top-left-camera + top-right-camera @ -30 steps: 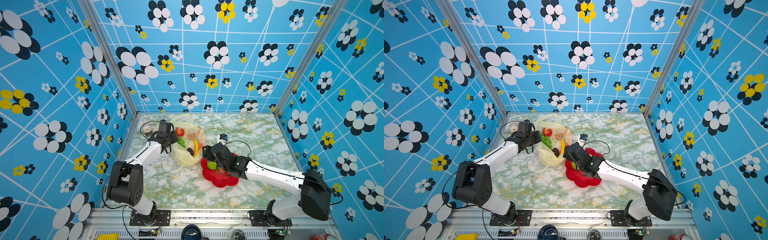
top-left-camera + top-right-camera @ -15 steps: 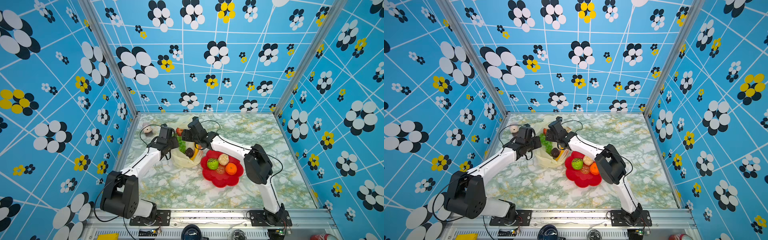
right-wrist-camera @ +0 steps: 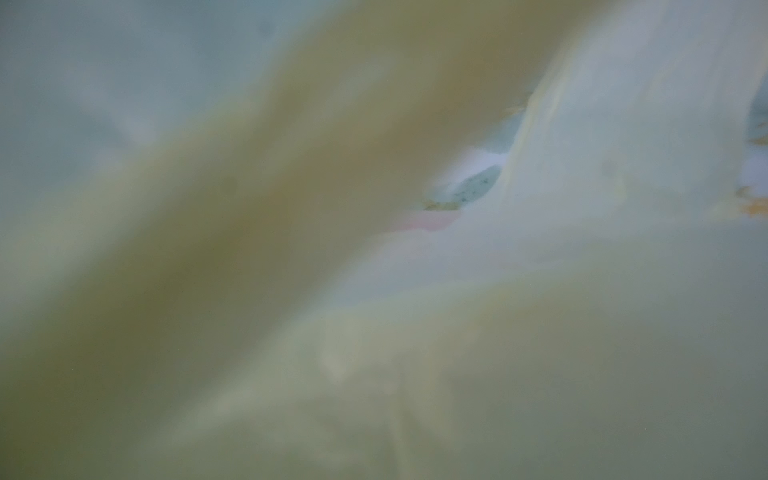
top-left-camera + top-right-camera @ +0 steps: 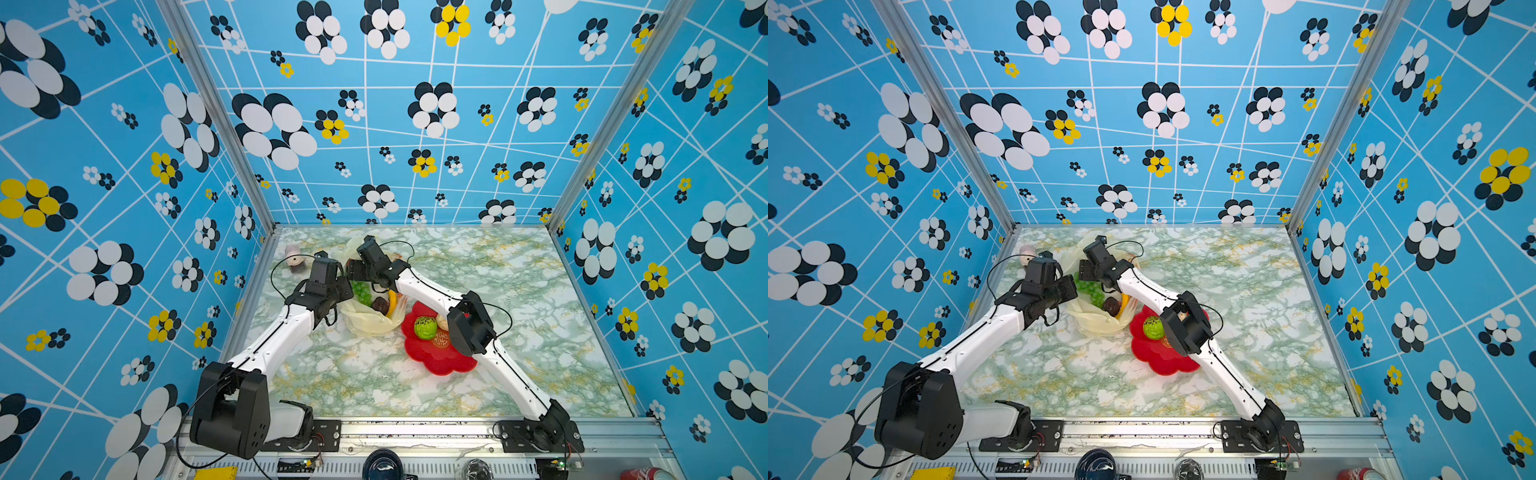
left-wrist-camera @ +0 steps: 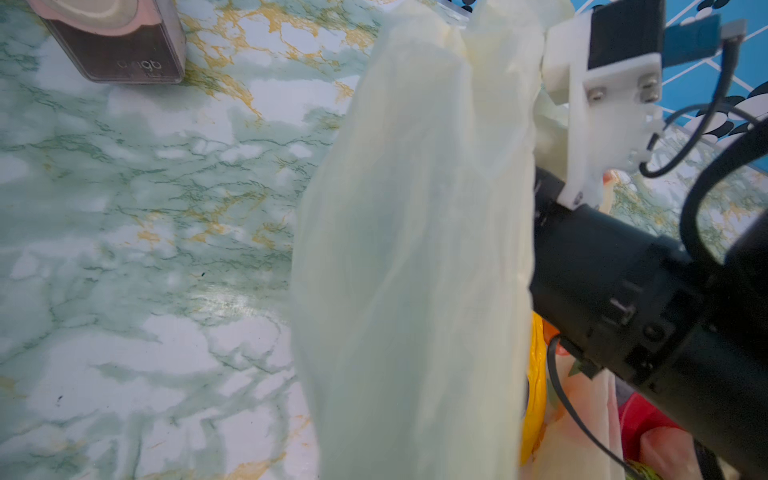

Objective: Take the fake fruits out of the plastic bag
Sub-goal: 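Reach the right gripper into the bag while the left gripper lifts the bag edge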

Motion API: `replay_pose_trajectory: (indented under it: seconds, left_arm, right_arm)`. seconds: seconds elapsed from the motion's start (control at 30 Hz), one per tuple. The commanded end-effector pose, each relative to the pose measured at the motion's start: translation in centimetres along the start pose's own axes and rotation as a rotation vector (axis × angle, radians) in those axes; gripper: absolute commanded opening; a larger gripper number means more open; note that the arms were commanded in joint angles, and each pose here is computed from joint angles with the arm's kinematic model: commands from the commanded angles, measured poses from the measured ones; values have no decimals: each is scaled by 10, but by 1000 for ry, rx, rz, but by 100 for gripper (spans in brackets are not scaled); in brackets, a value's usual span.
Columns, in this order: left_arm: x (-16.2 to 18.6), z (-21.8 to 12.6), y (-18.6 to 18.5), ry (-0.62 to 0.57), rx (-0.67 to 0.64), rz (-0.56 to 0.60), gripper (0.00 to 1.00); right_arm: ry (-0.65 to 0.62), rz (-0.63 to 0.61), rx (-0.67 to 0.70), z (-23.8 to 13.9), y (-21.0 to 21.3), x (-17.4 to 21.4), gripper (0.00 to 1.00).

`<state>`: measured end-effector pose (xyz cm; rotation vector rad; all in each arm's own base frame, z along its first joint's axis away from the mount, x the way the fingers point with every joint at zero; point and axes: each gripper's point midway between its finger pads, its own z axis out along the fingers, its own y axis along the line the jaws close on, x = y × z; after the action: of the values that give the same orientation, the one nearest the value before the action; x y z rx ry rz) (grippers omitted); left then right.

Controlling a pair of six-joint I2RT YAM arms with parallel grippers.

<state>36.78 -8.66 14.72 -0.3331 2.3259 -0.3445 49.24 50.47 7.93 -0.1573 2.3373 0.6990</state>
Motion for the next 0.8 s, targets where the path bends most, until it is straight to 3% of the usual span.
replay_pose_trajectory:
  seconds: [0.0, 0.37, 0.77]
  left_arm:
    - [10, -11, 2, 5, -3, -8, 0]
    - [37, -21, 20, 22, -25, -38, 0]
    - [58, -21, 37, 43, -49, -62, 0]
  right_arm:
    - [37, -18, 57, 0, -14, 5, 77]
    - [29, 4, -68, 13, 5, 7, 78]
    - [38, 1, -76, 19, 16, 19, 79]
